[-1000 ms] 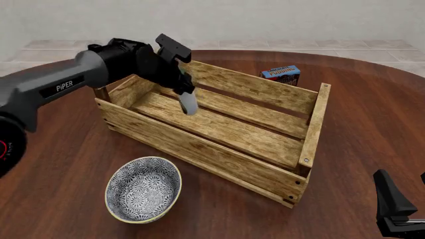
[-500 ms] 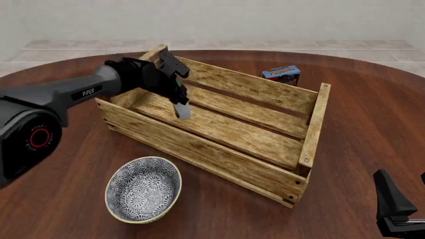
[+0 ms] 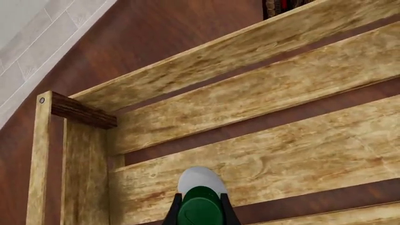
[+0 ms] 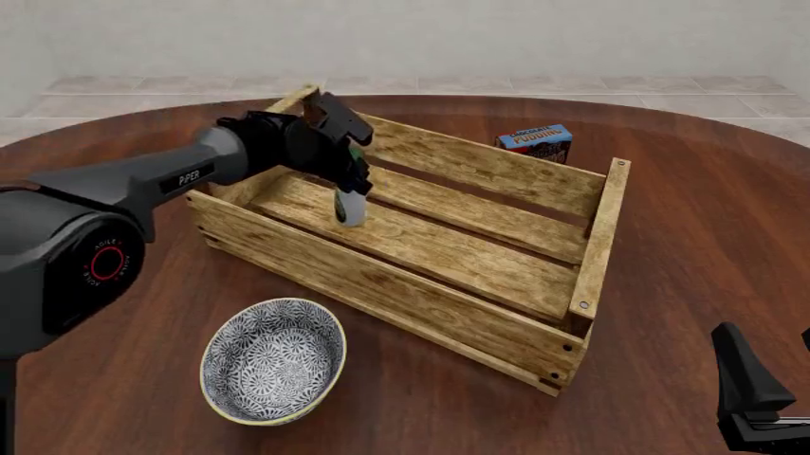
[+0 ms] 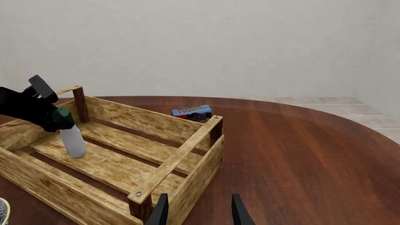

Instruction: Pick up the salad dressing and put it in the tray.

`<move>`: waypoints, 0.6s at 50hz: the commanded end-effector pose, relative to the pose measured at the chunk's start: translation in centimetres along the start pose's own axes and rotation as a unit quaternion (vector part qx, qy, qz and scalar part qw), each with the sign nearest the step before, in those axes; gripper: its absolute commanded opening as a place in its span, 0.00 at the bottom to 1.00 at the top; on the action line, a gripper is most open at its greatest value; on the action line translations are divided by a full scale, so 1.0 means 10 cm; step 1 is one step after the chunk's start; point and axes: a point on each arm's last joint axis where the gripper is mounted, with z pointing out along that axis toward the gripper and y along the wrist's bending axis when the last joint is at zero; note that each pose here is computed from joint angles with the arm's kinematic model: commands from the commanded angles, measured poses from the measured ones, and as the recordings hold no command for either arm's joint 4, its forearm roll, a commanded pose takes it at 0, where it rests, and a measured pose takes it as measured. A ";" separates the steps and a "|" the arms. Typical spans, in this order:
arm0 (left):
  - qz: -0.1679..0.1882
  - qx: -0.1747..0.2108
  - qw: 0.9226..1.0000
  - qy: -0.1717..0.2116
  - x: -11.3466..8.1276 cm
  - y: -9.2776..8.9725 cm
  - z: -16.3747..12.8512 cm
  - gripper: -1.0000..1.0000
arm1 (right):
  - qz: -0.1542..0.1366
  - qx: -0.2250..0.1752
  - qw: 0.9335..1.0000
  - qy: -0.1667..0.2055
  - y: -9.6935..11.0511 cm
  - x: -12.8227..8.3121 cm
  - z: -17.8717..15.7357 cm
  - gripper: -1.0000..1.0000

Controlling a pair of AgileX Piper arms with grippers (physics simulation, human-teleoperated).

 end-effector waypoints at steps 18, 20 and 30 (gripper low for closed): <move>0.022 -0.010 0.999 0.033 0.28 0.09 0.13 1.00 | 0.000 0.000 1.000 0.000 0.00 0.00 0.00 1.00; 0.022 -0.011 0.999 0.032 0.28 0.10 0.13 1.00 | 0.000 0.000 1.000 0.000 0.00 0.00 0.00 1.00; 0.022 -0.015 0.999 0.029 0.26 0.13 0.08 1.00 | 0.000 0.000 1.000 0.000 0.00 0.00 0.00 1.00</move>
